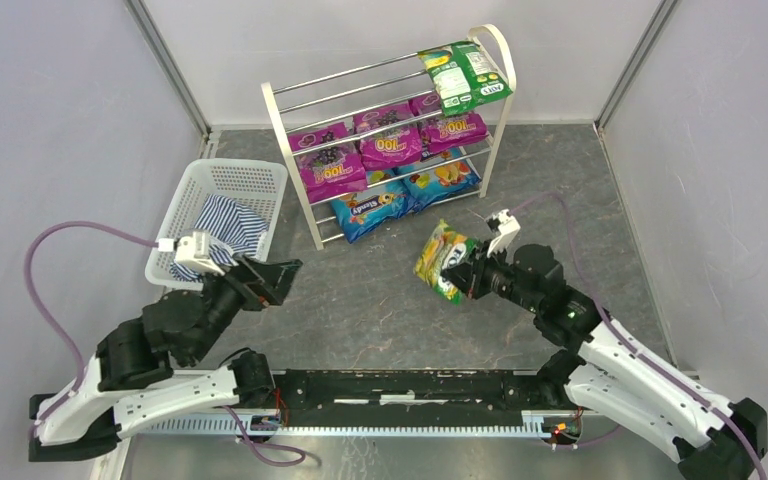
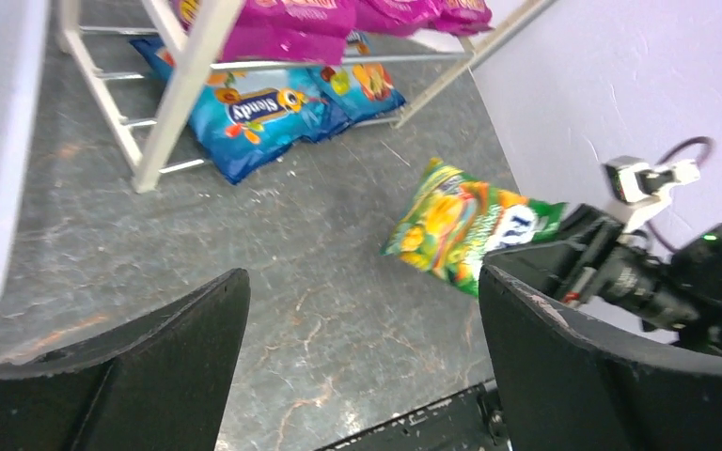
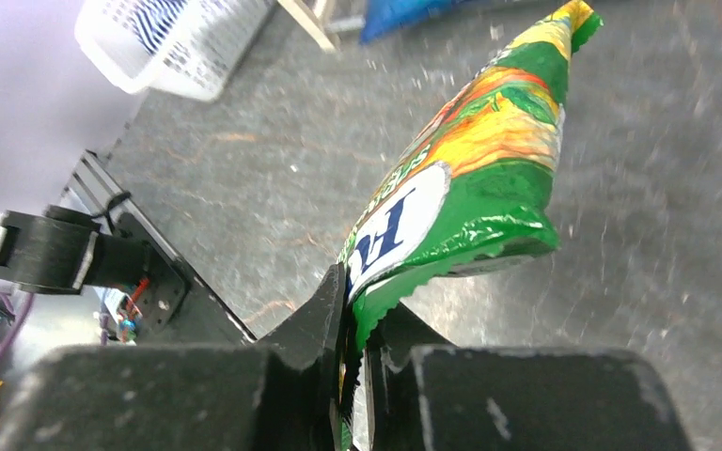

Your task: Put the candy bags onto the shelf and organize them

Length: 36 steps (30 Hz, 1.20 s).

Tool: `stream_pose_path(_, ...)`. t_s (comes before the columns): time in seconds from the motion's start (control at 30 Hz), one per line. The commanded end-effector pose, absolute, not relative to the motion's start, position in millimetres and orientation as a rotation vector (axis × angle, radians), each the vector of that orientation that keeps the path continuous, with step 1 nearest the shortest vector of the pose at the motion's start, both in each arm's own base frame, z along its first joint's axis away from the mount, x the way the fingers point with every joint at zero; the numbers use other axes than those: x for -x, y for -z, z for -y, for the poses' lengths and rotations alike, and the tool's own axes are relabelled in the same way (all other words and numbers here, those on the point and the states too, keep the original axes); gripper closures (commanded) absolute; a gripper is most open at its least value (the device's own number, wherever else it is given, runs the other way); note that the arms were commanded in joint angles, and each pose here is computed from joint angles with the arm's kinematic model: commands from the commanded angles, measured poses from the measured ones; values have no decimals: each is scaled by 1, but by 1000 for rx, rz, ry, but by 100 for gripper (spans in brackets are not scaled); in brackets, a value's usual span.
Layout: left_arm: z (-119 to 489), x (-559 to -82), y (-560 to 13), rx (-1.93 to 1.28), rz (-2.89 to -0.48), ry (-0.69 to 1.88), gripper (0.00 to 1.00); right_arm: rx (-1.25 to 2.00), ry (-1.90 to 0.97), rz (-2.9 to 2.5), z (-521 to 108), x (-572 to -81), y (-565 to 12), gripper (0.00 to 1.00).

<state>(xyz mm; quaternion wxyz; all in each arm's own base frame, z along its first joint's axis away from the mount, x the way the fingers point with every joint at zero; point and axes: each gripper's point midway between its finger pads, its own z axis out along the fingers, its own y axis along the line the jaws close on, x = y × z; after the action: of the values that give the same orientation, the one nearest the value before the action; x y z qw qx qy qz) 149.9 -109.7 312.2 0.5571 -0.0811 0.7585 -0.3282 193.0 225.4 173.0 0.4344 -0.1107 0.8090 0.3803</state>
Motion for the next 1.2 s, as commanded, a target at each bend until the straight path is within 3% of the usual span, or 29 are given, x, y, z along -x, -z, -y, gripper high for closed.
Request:
stream_pose_path(0.0, 72, -152, -317, 213, -1734, 660, 2, 365, -934, -1782, -228, -203, -266, 94)
stream_pose_path(0.33, 57, -150, -299, 259, -1707, 670, 0, 331, -1102, -1371, -242, -205, -466, 94)
stream_pose_path(0.47, 56, -150, -298, 254, -1709, 657, 0, 238, -1139, -1257, -243, -218, -519, 94)
stream_pose_path(0.8, 59, -151, -295, 236, -1717, 647, 0, -10, -1314, -1144, -277, -276, -569, 94)
stream_pose_path(1.17, 55, -149, -297, 250, -1700, 668, 0, -292, -1352, -1132, -301, -349, -568, 94)
